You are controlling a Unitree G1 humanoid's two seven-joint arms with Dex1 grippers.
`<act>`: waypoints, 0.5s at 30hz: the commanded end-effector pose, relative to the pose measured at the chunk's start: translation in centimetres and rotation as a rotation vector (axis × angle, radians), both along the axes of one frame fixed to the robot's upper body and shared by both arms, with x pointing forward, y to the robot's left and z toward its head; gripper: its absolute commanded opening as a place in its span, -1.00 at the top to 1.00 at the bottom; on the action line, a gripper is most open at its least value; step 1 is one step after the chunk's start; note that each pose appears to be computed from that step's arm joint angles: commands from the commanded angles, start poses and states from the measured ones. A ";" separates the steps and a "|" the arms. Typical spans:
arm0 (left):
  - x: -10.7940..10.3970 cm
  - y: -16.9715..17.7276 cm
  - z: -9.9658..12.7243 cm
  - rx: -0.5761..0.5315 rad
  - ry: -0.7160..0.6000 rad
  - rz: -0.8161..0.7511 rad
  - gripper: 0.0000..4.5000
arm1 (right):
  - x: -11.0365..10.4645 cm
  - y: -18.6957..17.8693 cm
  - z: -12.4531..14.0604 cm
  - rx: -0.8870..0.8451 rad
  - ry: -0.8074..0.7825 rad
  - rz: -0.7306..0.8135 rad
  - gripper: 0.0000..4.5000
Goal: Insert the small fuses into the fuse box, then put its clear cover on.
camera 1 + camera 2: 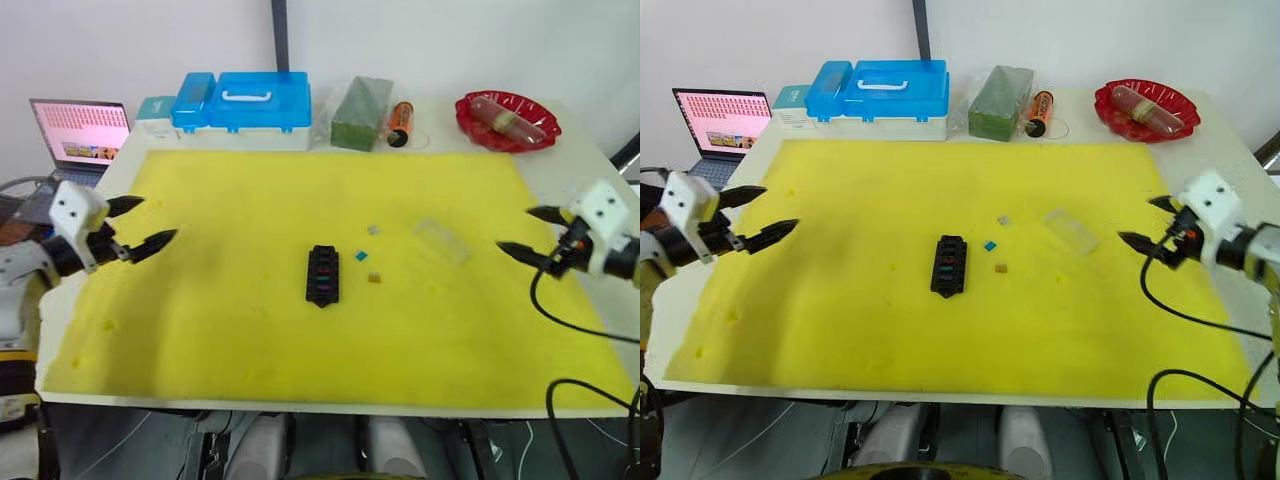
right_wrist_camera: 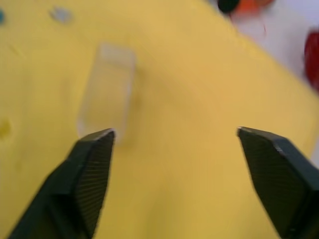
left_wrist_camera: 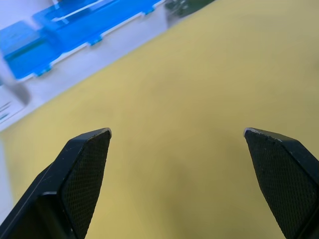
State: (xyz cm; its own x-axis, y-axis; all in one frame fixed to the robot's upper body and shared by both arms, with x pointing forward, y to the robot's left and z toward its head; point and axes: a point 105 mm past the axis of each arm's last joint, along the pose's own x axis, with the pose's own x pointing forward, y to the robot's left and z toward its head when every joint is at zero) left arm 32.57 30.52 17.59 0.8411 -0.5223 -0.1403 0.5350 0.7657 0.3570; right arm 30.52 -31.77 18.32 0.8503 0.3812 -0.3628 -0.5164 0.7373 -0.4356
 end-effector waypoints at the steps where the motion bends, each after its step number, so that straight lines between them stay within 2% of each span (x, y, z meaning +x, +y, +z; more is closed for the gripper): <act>1: -0.6 1.7 0.1 0.030 -0.031 0.053 -1.00 | -0.6 -2.8 1.4 0.013 -0.095 -0.092 -0.98; 4: -0.6 1.4 -0.3 0.028 -0.030 0.042 -1.00 | -0.7 -3.6 0.9 0.019 -0.090 -0.119 -0.98; 10: -0.7 -0.2 -0.2 -0.003 -0.026 -0.018 -1.00 | -0.8 -2.9 0.9 0.035 -0.065 -0.090 -0.98; 15: -0.8 -3.8 2.0 -0.024 -0.062 -0.178 -1.00 | 0.3 -0.6 2.6 0.085 -0.122 -0.066 -0.98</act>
